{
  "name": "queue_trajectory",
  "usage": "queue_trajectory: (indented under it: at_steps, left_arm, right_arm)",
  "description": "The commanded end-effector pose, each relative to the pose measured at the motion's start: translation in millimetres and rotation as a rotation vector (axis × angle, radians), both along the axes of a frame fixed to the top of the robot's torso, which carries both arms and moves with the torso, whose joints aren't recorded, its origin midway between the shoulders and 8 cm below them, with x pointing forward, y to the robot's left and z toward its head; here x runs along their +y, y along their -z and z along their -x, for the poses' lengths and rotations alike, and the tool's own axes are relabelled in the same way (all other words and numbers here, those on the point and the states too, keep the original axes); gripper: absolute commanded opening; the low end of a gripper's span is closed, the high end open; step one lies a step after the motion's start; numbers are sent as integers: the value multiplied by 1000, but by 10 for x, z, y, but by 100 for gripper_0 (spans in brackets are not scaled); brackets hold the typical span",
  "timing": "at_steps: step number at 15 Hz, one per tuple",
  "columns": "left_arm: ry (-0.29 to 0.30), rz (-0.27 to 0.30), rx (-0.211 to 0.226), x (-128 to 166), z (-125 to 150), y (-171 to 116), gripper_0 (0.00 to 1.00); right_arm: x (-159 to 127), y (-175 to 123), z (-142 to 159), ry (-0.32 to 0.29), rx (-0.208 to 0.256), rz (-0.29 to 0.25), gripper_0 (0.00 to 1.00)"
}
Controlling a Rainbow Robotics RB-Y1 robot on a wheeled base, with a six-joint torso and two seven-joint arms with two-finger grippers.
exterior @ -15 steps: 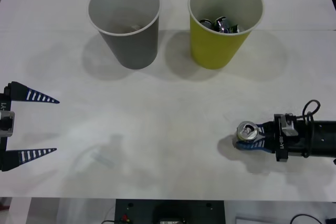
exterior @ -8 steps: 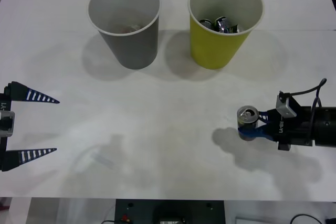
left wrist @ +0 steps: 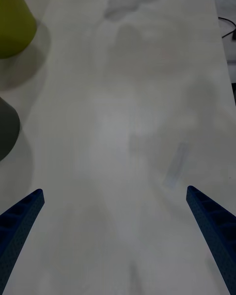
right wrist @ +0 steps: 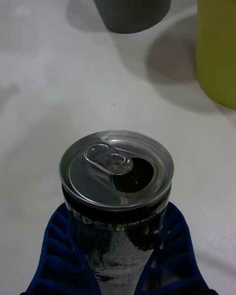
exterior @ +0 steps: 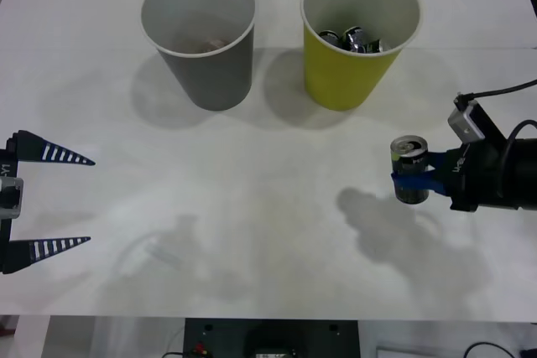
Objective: Put the can into the green bin and the plastic bottle into the gray bin
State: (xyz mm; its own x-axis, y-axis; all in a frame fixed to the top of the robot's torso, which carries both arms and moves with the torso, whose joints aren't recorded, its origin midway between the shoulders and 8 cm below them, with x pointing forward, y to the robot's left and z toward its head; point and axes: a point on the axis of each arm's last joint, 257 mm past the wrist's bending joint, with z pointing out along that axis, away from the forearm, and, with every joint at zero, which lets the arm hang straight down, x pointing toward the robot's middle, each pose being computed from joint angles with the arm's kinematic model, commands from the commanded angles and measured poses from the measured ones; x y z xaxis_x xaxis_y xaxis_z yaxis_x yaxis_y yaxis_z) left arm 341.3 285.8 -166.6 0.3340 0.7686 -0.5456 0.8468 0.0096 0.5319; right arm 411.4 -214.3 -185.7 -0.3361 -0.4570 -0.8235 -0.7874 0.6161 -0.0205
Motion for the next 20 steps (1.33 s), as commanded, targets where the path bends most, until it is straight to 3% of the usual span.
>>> queue_trajectory:
  at_steps: [1, 4, 8, 12, 16, 20]
  left_arm:
    - [0, 0, 0, 0, 0, 0, 100]
    - [0, 0, 0, 0, 0, 0, 100]
    - [0, 0, 0, 0, 0, 0, 100]
    - [0, 0, 0, 0, 0, 0, 100]
    - [0, 0, 0, 0, 0, 0, 100]
    - [0, 0, 0, 0, 0, 0, 100]
  right_arm:
    - [-58, -247, 35, 88, 55, 3, 0]
    - [-94, -518, 82, 151, 95, 21, 0]
    - [-129, -880, -32, 131, 81, 39, 0]
    - [-199, -1431, -190, 89, 89, 108, 0]
    - [-99, -1728, -567, 79, 104, 170, 0]
    - [56, -1945, -1134, 127, 140, 168, 0]
